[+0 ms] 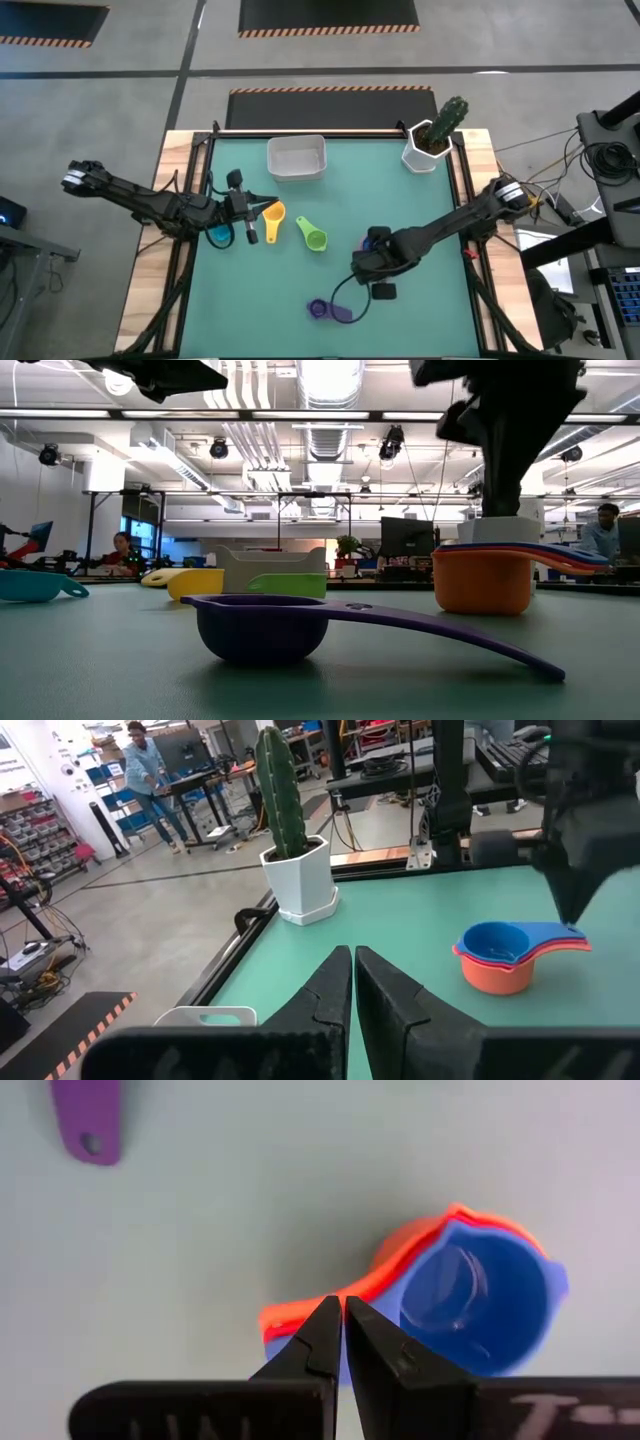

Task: Nest measuring cups in basket
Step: Stack the blue measuring cup on top of the red measuring cup

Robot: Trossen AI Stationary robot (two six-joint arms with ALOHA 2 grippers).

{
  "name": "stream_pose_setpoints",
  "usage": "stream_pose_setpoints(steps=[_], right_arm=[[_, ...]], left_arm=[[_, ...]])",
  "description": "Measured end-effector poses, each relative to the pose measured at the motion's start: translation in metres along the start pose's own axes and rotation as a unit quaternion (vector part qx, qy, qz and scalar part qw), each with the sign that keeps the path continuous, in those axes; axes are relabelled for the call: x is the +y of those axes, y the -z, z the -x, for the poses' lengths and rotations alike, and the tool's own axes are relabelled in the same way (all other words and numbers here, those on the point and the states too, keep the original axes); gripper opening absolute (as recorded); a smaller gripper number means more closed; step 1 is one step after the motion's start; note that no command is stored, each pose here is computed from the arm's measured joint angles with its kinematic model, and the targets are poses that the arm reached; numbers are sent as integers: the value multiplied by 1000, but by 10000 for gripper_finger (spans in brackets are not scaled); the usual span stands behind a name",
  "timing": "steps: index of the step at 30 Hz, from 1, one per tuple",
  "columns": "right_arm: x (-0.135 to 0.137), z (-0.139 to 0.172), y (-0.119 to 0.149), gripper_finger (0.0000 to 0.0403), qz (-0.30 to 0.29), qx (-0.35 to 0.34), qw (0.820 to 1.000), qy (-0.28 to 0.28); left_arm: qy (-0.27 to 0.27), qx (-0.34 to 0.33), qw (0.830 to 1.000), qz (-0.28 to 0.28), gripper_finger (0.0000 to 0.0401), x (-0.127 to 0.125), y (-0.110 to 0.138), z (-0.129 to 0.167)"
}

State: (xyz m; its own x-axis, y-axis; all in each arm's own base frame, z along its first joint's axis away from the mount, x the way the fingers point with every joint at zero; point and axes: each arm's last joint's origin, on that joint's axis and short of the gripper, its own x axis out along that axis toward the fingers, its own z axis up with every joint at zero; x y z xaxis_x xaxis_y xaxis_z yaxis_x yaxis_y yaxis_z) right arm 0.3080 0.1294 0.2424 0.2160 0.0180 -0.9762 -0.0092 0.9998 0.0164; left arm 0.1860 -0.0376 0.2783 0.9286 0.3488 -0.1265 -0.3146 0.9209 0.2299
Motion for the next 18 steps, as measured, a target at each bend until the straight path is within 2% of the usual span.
stream_pose_setpoints(steps=[5,12,18], right_arm=[[-3,8,24,9,-45,2,999,-1],[-13,-14,68,8,-123,37,992,19],[-15,-38,80,8,-144,-9,989,-27]], left_arm=[[0,0,1000,0,0,0,0,0],[0,0,1000,0,0,0,0,0],[0,0,1000,0,0,0,0,0]])
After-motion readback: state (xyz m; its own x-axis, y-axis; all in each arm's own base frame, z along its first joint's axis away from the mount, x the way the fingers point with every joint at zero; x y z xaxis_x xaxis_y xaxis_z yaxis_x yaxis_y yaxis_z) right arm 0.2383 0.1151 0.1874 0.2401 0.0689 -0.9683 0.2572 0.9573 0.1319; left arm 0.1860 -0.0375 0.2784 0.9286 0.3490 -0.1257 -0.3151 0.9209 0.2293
